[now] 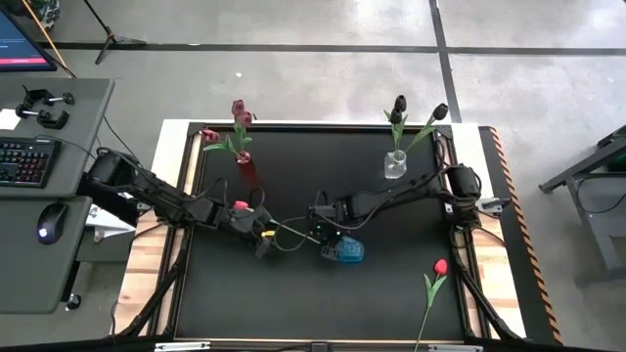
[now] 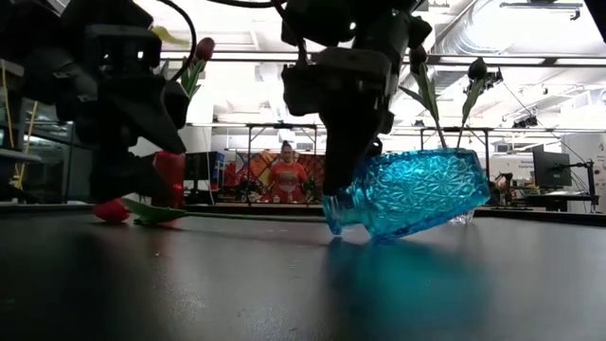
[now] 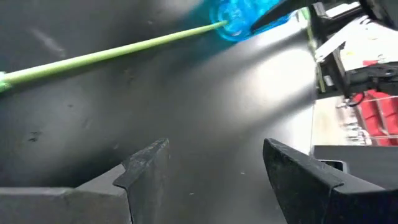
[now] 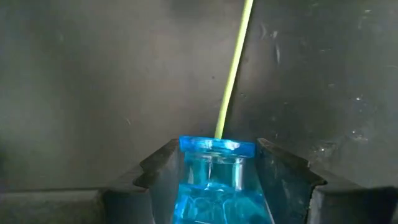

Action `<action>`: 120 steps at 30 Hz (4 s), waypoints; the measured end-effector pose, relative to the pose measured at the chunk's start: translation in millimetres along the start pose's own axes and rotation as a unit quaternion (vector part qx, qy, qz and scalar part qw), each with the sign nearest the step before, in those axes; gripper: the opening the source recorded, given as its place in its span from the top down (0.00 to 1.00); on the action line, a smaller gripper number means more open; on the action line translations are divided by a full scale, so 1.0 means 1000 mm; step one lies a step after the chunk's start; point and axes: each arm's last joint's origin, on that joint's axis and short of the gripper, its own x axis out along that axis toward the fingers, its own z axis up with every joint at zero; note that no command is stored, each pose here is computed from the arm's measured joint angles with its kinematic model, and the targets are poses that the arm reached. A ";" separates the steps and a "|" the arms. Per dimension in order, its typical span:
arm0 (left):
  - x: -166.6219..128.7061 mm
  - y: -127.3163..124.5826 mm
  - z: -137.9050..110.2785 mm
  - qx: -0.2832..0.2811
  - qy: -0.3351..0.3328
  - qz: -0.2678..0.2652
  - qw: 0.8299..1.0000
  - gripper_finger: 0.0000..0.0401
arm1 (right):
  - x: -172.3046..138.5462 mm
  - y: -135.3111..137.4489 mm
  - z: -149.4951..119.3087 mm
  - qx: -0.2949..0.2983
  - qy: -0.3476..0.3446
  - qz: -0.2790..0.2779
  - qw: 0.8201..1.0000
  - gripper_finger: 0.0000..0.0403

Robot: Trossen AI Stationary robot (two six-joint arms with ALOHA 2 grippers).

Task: Sort flowers into vase by color
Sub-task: Put the blue vase on the table

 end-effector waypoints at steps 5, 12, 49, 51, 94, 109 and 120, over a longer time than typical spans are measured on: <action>-0.006 -0.007 0.004 0.001 -0.011 -0.026 1.000 0.38 | -0.008 -0.003 0.003 0.035 -0.014 0.002 0.999 0.53; -0.019 -0.017 0.009 0.010 -0.036 -0.057 0.998 0.38 | -0.008 -0.003 0.004 0.029 -0.014 0.010 0.999 0.53; -0.021 -0.016 0.011 0.045 -0.059 -0.039 0.996 0.38 | -0.009 -0.007 -0.002 0.155 0.002 -0.041 0.987 0.02; -0.021 -0.016 0.011 0.045 -0.062 -0.038 0.996 0.38 | -0.009 -0.007 -0.003 0.159 0.002 -0.042 0.986 0.02; -0.060 -0.037 0.040 0.035 -0.145 -0.168 0.975 0.38 | -0.075 -0.009 -0.015 0.251 -0.052 -0.125 0.958 0.59; -0.133 -0.050 0.074 0.061 -0.366 -0.262 0.891 0.38 | -0.056 -0.024 -0.009 0.237 -0.468 -0.219 0.823 0.59; -0.126 -0.047 0.076 0.062 -0.373 -0.234 0.896 0.38 | -0.041 -0.038 -0.019 0.187 -0.441 -0.310 0.821 0.59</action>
